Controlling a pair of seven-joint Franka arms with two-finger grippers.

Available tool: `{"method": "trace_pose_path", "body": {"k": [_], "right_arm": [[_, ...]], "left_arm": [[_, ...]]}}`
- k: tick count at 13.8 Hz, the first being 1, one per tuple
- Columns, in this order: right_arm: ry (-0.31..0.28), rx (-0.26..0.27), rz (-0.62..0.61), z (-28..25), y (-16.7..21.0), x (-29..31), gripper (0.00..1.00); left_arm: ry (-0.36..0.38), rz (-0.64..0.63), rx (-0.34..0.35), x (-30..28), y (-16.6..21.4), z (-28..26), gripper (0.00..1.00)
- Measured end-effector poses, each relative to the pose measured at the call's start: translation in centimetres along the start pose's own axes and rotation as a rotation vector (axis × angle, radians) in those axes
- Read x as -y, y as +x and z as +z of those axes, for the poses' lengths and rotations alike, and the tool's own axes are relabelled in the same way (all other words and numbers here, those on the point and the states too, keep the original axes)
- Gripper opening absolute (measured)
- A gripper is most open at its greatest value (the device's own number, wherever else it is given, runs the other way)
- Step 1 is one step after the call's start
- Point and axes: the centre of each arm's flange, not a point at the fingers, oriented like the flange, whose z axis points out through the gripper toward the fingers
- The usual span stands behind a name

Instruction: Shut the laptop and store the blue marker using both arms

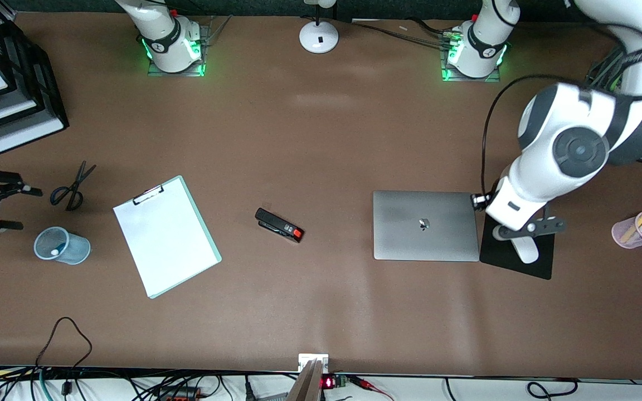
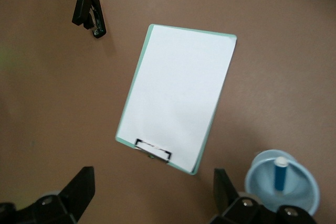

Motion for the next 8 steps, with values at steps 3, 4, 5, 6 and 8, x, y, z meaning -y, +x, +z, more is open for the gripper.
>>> {"method": "trace_pose_path", "body": {"k": [3, 4, 5, 6, 8], "right_arm": [[-0.014, 0.092, 0.186, -0.2, 4.1, 5.4, 1.0], [-0.027, 0.117, 0.25, 0.0, 4.9, 6.5, 1.0], [-0.063, 0.157, 0.323, 0.3, 6.0, 7.8, 1.0], [-0.114, 0.199, 0.391, 0.7, 7.3, 9.4, 1.0], [-0.225, 0.261, 0.495, 1.5, 9.8, 13.3, 1.0]], "left_arm": [[0.008, 0.078, 0.038, 2.1, -2.0, -3.7, 0.95], [-0.012, 0.08, 0.052, 2.9, -2.0, -4.5, 1.0], [-0.037, 0.077, 0.068, 4.3, -1.9, -5.7, 1.0], [-0.058, 0.072, 0.069, 5.9, -1.7, -7.1, 1.0], [-0.076, 0.046, 0.047, 9.3, -1.3, -9.4, 1.0]]}}
